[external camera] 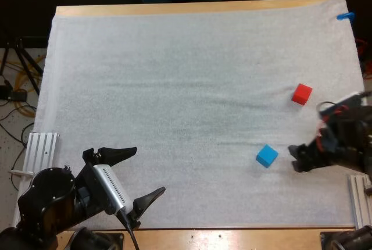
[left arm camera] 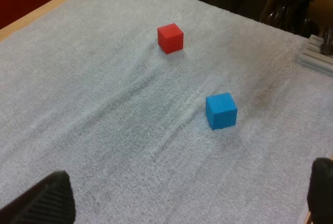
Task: Stack red cube on blue cube
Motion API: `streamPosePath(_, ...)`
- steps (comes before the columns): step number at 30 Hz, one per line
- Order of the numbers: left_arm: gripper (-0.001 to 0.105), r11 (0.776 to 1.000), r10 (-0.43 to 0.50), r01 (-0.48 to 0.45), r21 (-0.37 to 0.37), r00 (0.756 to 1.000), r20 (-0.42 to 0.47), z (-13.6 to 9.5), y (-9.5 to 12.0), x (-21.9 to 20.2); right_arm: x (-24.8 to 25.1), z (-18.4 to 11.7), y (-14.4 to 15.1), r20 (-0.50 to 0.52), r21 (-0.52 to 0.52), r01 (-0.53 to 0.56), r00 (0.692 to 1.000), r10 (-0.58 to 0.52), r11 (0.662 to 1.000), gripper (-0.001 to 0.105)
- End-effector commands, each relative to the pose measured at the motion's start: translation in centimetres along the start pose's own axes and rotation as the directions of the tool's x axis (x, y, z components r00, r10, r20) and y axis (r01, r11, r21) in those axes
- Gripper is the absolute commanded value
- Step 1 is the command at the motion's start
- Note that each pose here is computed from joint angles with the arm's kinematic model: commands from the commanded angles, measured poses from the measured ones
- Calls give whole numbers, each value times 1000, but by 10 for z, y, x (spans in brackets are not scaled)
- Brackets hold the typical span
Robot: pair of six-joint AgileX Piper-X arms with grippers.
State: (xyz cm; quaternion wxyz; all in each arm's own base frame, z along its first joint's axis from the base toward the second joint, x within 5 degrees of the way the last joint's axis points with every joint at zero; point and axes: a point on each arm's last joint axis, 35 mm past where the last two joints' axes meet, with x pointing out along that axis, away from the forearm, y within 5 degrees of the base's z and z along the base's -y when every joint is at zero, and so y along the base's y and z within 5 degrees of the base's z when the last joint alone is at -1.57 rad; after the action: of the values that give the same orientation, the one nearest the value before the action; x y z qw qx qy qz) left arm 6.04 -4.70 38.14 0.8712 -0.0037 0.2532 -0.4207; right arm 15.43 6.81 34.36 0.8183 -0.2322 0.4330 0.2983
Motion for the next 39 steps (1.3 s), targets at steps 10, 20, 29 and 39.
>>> streamPosePath(10, 87, 1000, -7, 7, -3, 1000, 11, 2, -1, -1, 57, 27, 2, -142, -60, -8, 990, 0, 998, 74)
streamPosePath(20, 87, 1000, -7, 7, -3, 1000, 11, 2, -1, -1, 95, 42, -15, -198, -22, 221, 955, -221, 975, 74)
streamPosePath(29, 87, 1000, -7, 7, -3, 1000, 11, 2, -1, -1, 131, 54, -67, -289, 191, 299, 927, -237, 935, 74)
streamPosePath(39, 87, 1000, -7, 7, -24, 1000, 11, 2, -1, -1, 168, 62, -124, -328, 358, 305, 926, -187, 883, 74)
